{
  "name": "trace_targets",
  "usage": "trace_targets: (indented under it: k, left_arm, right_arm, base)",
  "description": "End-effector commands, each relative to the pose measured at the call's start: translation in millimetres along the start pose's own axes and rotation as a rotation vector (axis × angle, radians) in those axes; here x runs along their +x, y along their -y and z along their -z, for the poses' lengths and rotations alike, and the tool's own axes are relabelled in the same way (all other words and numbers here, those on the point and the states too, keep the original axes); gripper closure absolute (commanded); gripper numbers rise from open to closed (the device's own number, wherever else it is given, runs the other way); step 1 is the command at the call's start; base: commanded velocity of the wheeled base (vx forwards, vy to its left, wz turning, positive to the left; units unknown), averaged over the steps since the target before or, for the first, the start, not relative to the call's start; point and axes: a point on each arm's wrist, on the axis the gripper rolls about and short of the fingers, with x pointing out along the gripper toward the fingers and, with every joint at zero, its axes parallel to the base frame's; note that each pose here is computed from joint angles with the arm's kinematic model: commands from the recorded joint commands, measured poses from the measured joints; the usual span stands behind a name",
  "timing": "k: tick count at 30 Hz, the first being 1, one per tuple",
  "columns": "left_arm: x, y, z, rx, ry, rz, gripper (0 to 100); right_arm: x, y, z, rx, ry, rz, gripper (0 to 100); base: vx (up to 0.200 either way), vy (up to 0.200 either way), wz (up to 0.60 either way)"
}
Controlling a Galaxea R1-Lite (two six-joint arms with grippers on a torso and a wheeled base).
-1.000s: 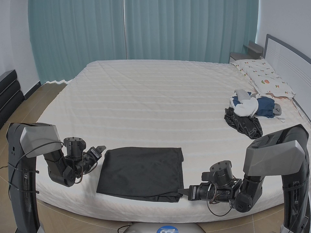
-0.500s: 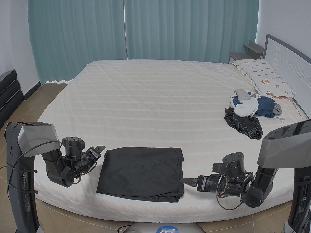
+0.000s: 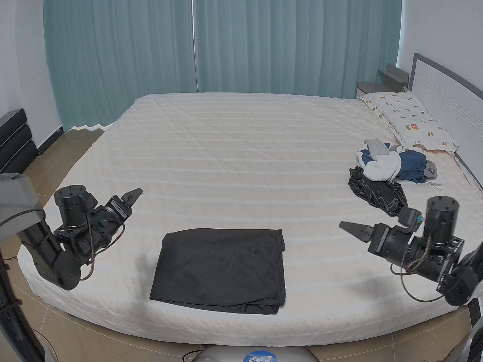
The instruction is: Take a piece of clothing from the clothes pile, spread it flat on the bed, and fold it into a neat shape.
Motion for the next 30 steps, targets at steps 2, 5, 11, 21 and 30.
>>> trace_targets:
  k: [2,5,11,21,30]
  left_arm:
    - [-119.4,45.4,-38.3,0.111,0.204,0.19,0]
    - [-136.9,46.8,-38.4,0.151,0.223,0.201,0]
    - [-204.5,39.7,-28.7,0.343,0.281,0.202,0]
    - [-296.8,15.7,-0.1,0.465,0.236,0.158,0]
    - [-317.5,-2.1,19.4,0.542,0.195,0.13,0]
  right_arm:
    - [-104.9,-23.4,-28.3,-0.052,0.213,-0.055,0]
    - [-121.1,-26.0,-27.8,-0.093,0.226,-0.055,0]
    - [-190.6,-25.0,-9.4,-0.266,0.253,-0.03,0]
    - [-245.4,-6.9,30.2,-0.404,0.376,0.124,0]
    - [-250.1,6.8,56.2,-0.457,0.37,0.23,0]
  base:
    - [0.0,0.0,0.0]
    - [0.0,0.0,0.0]
    - [0.0,0.0,0.0]
    - [0.0,0.0,0.0]
    - [0.0,0.0,0.0]
